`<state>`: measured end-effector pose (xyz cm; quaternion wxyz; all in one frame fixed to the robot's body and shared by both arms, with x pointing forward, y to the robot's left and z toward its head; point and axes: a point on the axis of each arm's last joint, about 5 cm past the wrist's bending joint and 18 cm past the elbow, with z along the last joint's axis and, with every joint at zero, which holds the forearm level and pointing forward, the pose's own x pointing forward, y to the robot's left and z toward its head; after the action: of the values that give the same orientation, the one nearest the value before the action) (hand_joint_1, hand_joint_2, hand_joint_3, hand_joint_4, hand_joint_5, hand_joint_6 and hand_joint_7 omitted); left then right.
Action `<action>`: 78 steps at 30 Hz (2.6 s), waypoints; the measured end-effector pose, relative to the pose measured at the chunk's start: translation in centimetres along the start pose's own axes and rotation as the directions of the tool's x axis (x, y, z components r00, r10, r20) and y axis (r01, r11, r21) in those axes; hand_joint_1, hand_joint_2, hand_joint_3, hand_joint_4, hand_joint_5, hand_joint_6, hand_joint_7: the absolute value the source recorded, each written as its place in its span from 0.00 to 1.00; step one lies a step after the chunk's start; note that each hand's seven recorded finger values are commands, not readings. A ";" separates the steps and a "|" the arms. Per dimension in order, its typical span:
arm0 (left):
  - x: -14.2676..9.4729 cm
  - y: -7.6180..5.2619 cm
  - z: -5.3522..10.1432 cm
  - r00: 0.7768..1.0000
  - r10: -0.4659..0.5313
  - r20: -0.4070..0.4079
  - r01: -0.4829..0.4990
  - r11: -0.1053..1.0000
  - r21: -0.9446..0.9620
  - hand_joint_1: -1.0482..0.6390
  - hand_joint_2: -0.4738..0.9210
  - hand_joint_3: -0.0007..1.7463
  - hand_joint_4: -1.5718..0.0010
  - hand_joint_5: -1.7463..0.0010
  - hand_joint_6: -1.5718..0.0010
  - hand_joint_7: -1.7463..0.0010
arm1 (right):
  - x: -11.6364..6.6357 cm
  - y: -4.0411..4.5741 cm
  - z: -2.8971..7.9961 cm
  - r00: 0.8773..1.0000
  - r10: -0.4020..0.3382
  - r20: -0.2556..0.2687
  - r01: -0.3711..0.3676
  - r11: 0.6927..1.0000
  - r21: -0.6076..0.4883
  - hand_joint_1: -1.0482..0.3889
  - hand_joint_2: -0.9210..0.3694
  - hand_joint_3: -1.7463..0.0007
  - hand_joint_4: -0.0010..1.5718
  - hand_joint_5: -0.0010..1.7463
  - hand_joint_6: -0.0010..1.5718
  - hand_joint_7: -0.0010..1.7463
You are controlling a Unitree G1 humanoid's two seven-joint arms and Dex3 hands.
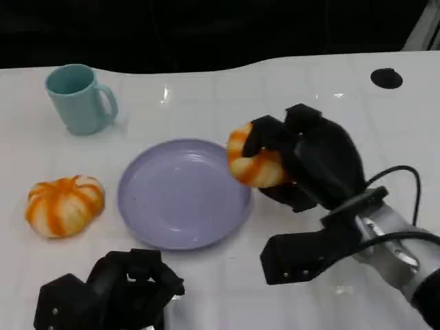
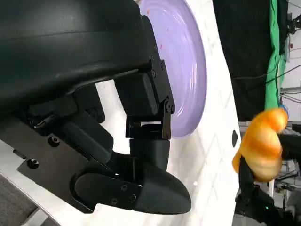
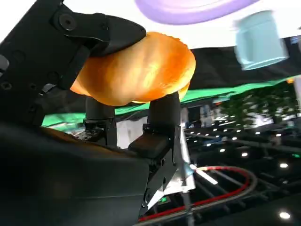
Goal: Grasp the bread from the table and place it into the plate.
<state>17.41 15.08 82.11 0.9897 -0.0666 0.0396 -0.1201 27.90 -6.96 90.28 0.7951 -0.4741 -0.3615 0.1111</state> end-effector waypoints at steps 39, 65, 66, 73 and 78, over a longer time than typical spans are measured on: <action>-0.1 -0.4 -0.1 1.000 -0.009 -0.002 0.009 1.000 0.012 0.00 0.78 0.32 0.00 0.30 0.11 0.57 | 3.2 3.81 4.0 0.930 0.366 0.036 -0.367 0.930 0.028 0.19 0.00 0.82 0.00 0.17 0.14 0.00; 0.2 -0.4 -0.1 1.000 -0.013 -0.002 0.013 1.000 0.013 0.00 0.78 0.32 0.00 0.31 0.10 0.58 | -2.5 0.62 1.5 0.973 0.222 0.069 -0.232 0.948 0.219 0.40 0.00 0.91 0.22 0.36 0.37 0.10; 0.3 -0.4 -0.1 1.000 -0.014 -0.003 0.014 1.000 0.013 0.00 0.78 0.32 0.00 0.31 0.10 0.58 | -2.9 0.52 1.3 0.979 0.194 0.064 -0.204 0.948 0.243 0.42 0.00 0.92 0.26 0.37 0.41 0.11; 0.3 -0.5 -0.1 1.000 -0.013 -0.004 0.013 1.000 0.016 0.00 0.78 0.32 0.00 0.31 0.10 0.58 | -5.9 0.04 1.0 0.999 0.034 -0.009 -0.027 0.904 0.426 0.49 0.09 0.74 0.40 0.63 0.48 0.32; 0.3 -0.6 -0.1 1.000 -0.013 -0.002 0.013 1.000 0.014 0.00 0.78 0.31 0.00 0.31 0.09 0.58 | -7.5 -0.81 0.1 0.999 -0.021 -0.036 0.035 0.894 0.446 0.54 0.23 0.52 0.48 0.81 0.50 0.45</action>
<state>17.57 14.45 82.12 0.9893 -0.0600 0.0391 -0.1270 22.31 -11.23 87.45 0.8895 -0.2755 -0.3210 0.1726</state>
